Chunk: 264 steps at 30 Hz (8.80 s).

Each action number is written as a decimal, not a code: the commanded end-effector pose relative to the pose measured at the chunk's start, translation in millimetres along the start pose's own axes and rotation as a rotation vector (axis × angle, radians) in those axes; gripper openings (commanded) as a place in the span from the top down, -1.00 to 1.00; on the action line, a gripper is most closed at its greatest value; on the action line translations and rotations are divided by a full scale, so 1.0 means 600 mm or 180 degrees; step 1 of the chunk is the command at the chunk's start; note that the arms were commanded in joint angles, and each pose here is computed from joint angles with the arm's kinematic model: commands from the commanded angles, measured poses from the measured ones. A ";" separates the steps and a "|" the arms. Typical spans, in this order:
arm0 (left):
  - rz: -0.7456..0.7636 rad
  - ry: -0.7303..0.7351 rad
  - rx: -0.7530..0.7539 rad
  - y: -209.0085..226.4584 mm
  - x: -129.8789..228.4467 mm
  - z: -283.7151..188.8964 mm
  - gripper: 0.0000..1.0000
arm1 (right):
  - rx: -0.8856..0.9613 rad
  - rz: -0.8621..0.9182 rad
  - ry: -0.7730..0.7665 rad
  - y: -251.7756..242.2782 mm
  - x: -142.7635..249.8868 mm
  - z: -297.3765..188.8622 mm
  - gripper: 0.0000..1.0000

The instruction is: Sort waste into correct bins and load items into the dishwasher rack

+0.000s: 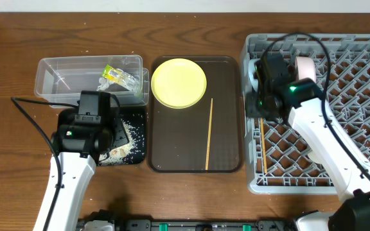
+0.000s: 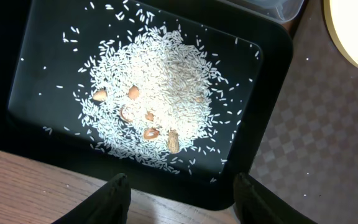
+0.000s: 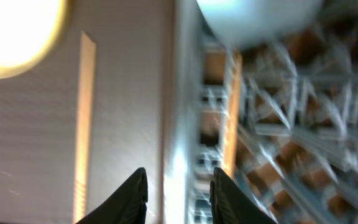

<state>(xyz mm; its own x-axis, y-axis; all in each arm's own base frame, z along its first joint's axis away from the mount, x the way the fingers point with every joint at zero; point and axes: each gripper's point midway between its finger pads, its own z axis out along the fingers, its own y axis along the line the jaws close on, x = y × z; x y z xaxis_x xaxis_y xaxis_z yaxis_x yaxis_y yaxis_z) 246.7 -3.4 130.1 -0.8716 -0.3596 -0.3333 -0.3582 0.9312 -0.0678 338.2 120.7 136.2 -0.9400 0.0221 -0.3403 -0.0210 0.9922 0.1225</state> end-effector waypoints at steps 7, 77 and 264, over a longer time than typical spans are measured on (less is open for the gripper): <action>-0.0044 -0.0032 -0.0006 0.002 -0.005 -0.004 -0.13 | -0.0632 -0.0481 -0.0186 0.139 -0.007 -0.008 0.21; -0.0043 -0.0024 -0.0010 0.002 -0.003 -0.005 -0.13 | 0.0370 -0.0151 0.0531 -0.047 0.079 0.015 0.42; 0.0402 -0.1628 0.0880 0.013 0.048 -0.195 -0.77 | 0.0338 0.0353 -0.1742 -0.203 0.128 -0.273 -0.99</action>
<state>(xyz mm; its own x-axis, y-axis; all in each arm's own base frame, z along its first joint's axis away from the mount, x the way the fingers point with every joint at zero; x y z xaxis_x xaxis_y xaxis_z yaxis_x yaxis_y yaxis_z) 180.3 -14.5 231.6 -0.6045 -0.2245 -0.7643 -0.0896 0.9726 -0.2147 215.5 -15.2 253.5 -0.6065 0.1574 -0.7793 0.1143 0.9873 0.1105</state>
